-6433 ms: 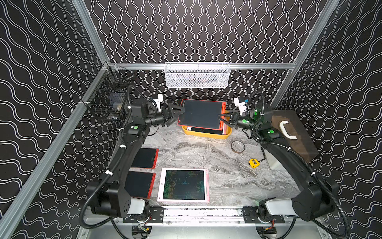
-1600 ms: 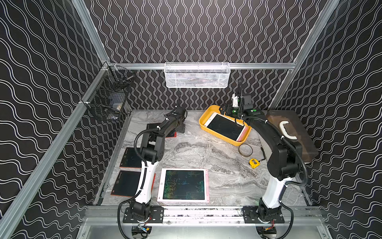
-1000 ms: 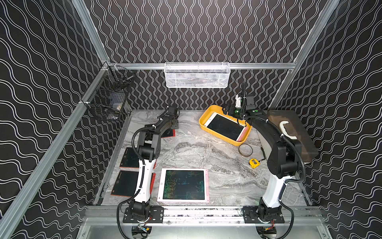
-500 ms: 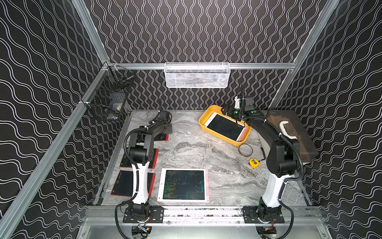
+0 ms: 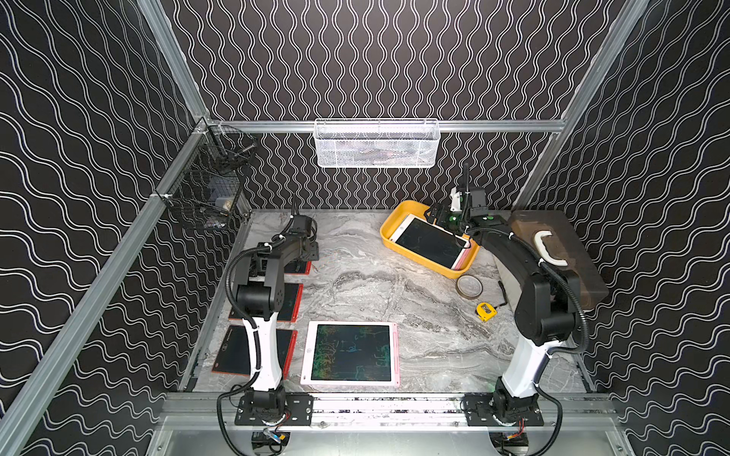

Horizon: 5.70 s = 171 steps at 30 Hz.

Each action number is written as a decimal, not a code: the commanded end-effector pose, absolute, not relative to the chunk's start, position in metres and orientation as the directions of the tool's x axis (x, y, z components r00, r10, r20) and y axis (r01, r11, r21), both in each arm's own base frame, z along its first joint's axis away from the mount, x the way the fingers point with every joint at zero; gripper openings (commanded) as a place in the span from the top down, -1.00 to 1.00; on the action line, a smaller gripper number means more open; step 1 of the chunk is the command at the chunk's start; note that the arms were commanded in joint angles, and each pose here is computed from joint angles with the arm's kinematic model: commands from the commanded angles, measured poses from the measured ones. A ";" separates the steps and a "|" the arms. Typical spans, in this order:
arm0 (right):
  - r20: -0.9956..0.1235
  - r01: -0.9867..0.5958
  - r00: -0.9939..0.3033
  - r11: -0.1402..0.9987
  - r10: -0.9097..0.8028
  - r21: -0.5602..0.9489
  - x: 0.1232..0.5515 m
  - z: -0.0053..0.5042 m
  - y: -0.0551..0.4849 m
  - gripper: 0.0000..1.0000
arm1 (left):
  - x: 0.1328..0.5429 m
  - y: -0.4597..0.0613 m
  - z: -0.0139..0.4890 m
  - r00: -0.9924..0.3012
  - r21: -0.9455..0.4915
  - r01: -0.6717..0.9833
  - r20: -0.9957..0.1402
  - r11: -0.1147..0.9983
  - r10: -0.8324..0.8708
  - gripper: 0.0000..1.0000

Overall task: Take out the writing tablet from the storage box
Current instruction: Move the writing tablet to the center of the board, then move the storage box to the center of the board, then pick up the writing tablet from the storage box.

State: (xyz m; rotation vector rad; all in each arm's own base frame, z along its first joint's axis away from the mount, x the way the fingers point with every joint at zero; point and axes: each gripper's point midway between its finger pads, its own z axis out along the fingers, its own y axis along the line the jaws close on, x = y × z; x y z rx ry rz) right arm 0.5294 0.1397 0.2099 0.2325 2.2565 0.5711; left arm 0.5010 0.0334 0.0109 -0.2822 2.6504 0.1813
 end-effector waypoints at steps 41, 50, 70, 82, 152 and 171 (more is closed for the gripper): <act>-0.459 0.487 -0.706 0.840 0.540 0.240 0.483 0.133 -0.006 -0.80 | 0.470 -0.024 0.129 -0.834 -0.125 -0.039 -0.543 0.991 -0.101 -0.78; -0.284 0.527 -0.767 0.818 0.575 0.232 0.469 0.063 0.000 -0.38 | 0.460 -0.078 0.205 -0.765 -0.249 0.111 -0.640 0.962 -0.078 -0.88; -0.300 0.222 -0.913 0.953 0.277 0.206 0.437 0.067 0.140 0.99 | 0.437 -0.136 0.216 -0.796 -0.355 0.191 -0.602 0.915 -0.067 -0.98; -0.305 0.205 -0.917 0.960 0.257 0.193 0.410 0.064 0.175 0.99 | 0.439 -0.160 0.112 -0.904 -0.232 0.106 -0.428 0.967 -0.003 -0.98; -0.270 0.158 -0.942 0.972 0.201 0.171 0.423 0.037 0.189 0.97 | 0.456 -0.227 0.158 -0.894 -0.344 0.233 -0.444 0.909 0.061 -0.98; -0.271 0.172 -0.940 0.974 0.208 0.151 0.425 0.030 0.177 0.96 | 0.446 -0.253 0.192 -0.912 -0.585 0.241 -0.410 0.774 -0.025 -0.09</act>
